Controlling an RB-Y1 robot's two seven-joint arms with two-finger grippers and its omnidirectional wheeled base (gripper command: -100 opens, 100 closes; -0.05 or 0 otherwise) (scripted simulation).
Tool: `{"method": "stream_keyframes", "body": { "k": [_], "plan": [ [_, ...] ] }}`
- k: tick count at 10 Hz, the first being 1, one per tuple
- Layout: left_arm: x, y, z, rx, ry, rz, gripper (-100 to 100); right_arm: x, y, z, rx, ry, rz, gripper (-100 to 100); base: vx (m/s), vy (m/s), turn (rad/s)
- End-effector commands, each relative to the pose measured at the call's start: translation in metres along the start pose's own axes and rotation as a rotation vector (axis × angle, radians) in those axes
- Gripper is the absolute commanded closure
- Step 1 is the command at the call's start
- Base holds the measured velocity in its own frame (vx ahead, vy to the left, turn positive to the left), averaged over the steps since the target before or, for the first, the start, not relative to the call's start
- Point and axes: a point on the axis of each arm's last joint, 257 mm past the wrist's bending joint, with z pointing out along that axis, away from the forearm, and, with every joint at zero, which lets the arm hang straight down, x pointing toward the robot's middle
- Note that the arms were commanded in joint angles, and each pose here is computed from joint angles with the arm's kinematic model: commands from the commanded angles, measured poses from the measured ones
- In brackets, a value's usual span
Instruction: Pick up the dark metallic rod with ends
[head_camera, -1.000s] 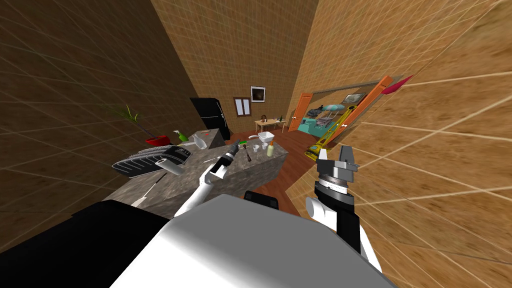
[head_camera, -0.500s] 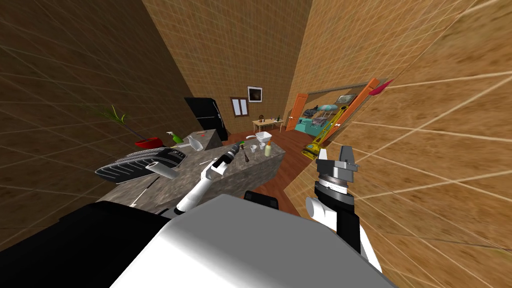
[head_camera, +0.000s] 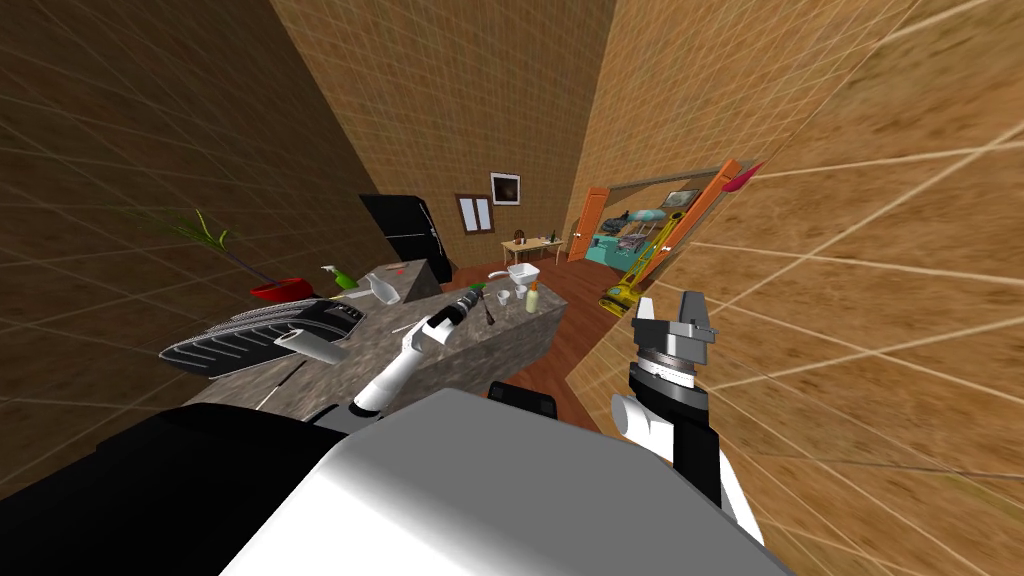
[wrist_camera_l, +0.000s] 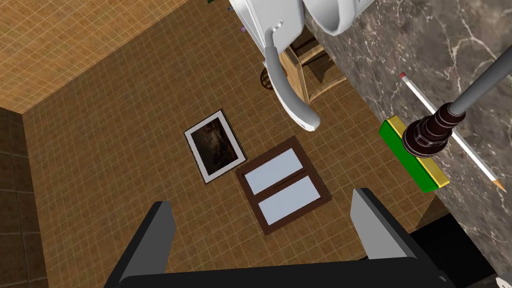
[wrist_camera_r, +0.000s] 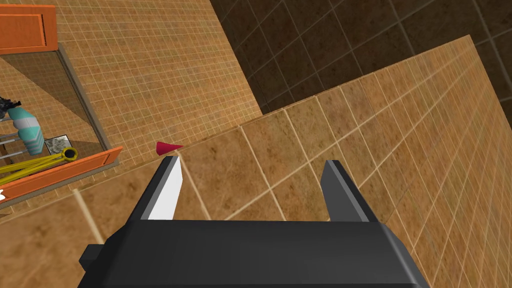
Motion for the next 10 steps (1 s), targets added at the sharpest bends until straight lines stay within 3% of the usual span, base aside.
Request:
{"method": "stream_keyframes", "body": {
  "k": [1,2,7,10],
  "plan": [
    [0.000,0.022,0.003,-0.066,0.015,0.014,-100,0.000,0.000,0.000,0.000,0.000,0.000,0,0.011,-0.016,-0.047],
    [-0.005,0.033,0.009,-0.105,0.028,0.039,-100,0.000,0.000,0.000,0.000,0.000,0.000,0,0.008,-0.012,-0.073],
    [-0.009,0.065,0.010,-0.226,0.055,0.065,-100,0.000,0.000,0.000,0.000,0.000,0.000,0,0.006,-0.008,-0.040],
    [-0.023,0.097,0.014,-0.345,0.084,0.113,-100,0.000,0.000,0.000,0.000,0.000,0.000,0,0.009,-0.010,-0.074]
  ]
}}
